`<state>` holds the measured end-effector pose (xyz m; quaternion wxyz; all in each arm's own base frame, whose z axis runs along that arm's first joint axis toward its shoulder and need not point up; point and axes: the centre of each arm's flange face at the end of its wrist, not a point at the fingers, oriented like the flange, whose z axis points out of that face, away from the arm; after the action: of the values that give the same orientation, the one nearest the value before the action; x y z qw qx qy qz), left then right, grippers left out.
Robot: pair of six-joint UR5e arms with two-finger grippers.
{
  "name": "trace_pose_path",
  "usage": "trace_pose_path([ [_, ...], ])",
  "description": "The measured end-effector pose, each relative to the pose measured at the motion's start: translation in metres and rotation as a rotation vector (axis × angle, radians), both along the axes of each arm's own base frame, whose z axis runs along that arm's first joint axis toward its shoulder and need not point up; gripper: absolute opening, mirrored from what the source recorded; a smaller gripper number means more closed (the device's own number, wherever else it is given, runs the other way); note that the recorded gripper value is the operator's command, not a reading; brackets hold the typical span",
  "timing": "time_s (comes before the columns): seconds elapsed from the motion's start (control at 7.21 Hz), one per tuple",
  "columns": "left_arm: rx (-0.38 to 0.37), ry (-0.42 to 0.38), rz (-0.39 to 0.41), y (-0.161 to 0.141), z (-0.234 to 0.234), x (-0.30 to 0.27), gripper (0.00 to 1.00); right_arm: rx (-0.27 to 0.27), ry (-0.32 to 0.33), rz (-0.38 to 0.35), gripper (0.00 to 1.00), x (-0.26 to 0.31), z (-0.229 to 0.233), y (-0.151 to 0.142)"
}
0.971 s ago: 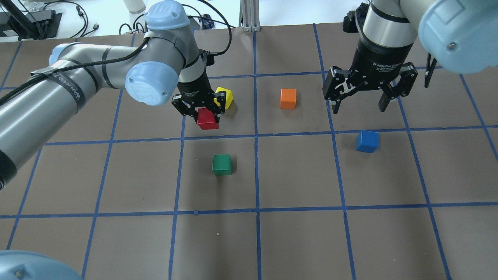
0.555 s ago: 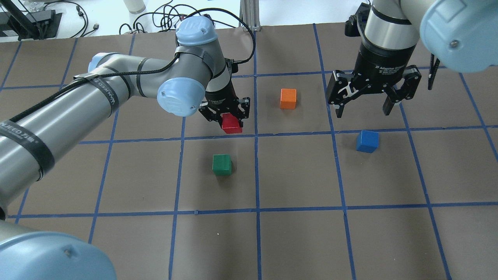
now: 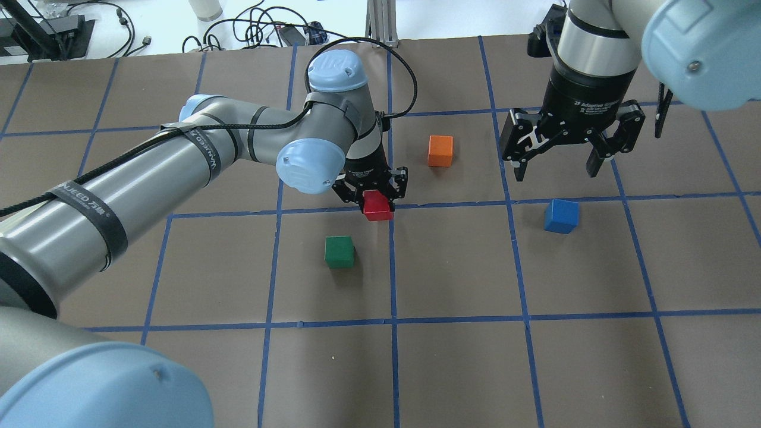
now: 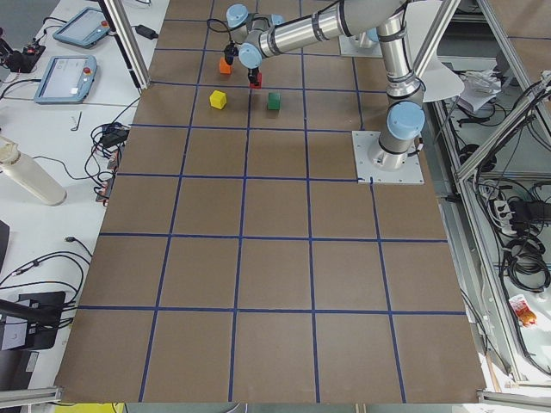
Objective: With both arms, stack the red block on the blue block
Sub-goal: 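Lower the red cube, open the left gripper and raise it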
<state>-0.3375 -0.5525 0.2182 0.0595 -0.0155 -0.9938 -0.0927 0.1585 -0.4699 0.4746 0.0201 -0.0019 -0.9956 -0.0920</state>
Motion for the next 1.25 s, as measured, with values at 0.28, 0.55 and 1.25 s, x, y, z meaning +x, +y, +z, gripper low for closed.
trace_pose_path([
  [0.28,0.012,-0.008,0.004,0.004,-0.012,-0.011,0.97,-0.005,0.001,-0.001,1.00,0.000,0.001,-0.001],
  [0.55,0.008,-0.013,0.003,0.004,-0.014,-0.013,1.00,-0.012,0.000,-0.002,1.00,0.000,0.003,-0.002],
  [1.25,-0.031,-0.067,0.047,-0.037,0.066,0.032,1.00,-0.026,-0.007,-0.008,1.00,0.000,0.008,-0.003],
])
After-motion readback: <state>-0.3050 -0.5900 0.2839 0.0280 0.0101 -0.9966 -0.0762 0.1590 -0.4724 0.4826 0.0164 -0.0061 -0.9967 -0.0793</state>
